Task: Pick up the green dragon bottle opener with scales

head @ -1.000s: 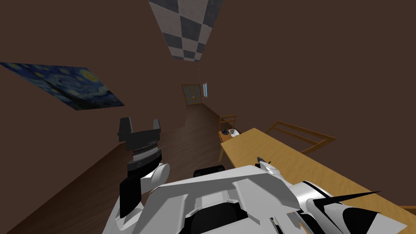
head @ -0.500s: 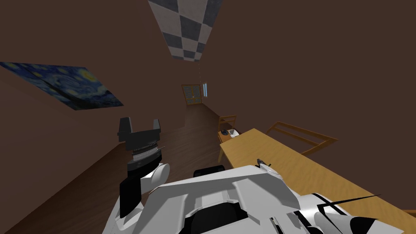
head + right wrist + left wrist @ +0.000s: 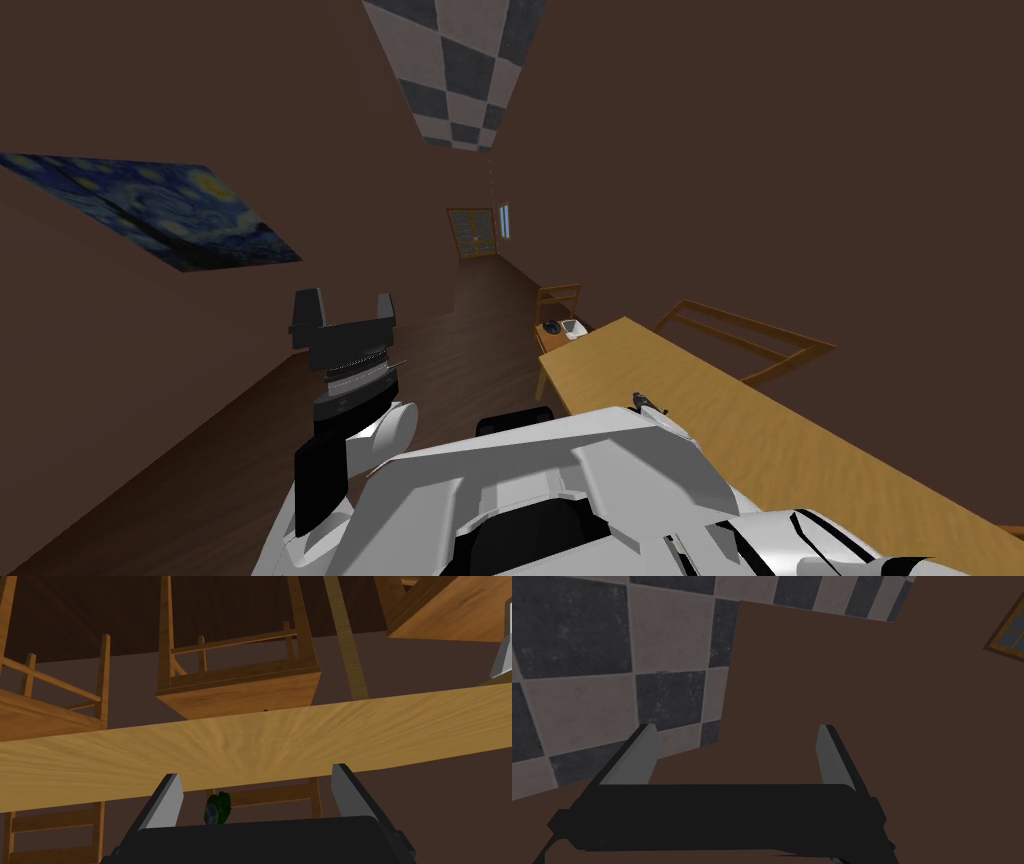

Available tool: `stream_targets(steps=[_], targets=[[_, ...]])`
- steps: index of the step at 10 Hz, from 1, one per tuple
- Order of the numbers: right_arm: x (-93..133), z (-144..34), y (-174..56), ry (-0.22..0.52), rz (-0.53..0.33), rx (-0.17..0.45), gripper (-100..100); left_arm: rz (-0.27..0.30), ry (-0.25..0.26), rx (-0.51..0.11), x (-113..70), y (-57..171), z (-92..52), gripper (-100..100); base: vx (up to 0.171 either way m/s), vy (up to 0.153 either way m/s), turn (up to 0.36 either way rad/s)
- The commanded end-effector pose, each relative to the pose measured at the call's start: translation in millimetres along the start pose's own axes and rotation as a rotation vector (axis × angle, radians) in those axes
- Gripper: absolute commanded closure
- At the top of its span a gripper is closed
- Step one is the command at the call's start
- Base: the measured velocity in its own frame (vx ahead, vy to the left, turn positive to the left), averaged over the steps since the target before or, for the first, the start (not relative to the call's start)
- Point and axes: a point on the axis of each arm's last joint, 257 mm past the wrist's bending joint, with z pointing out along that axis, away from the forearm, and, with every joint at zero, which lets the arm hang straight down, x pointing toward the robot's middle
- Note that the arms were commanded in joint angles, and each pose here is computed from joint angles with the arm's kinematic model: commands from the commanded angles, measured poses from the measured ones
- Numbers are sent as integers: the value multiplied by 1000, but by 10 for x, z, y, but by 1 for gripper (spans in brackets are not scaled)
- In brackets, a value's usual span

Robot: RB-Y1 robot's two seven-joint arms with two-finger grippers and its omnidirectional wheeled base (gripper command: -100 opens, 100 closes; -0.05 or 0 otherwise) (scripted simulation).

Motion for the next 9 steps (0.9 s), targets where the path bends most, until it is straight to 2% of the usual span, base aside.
stream_targets(steps=[1,2,3,4,8,9], targets=[[45,-65,-171,-4,-8,31,-100,0,0,0,0,0,0,0,35,-69,8],[-1,-76,-55,-12,2,8,-100,0,0,0,0,0,0,0,25,-52,2],[26,-66,-89,-8,0,15,-100,0,0,0,0,0,0,0,7,-19,3],[18,-68,-83,-9,-1,14,100,0,0,0,0,0,0,0,0,0,0],[22,-68,-90,-9,-5,15,100,0,0,0,0,0,0,0,-1,-1,2],[22,-68,-90,-9,-5,15,0,0,0,0,0,0,0,0,0,0,0]])
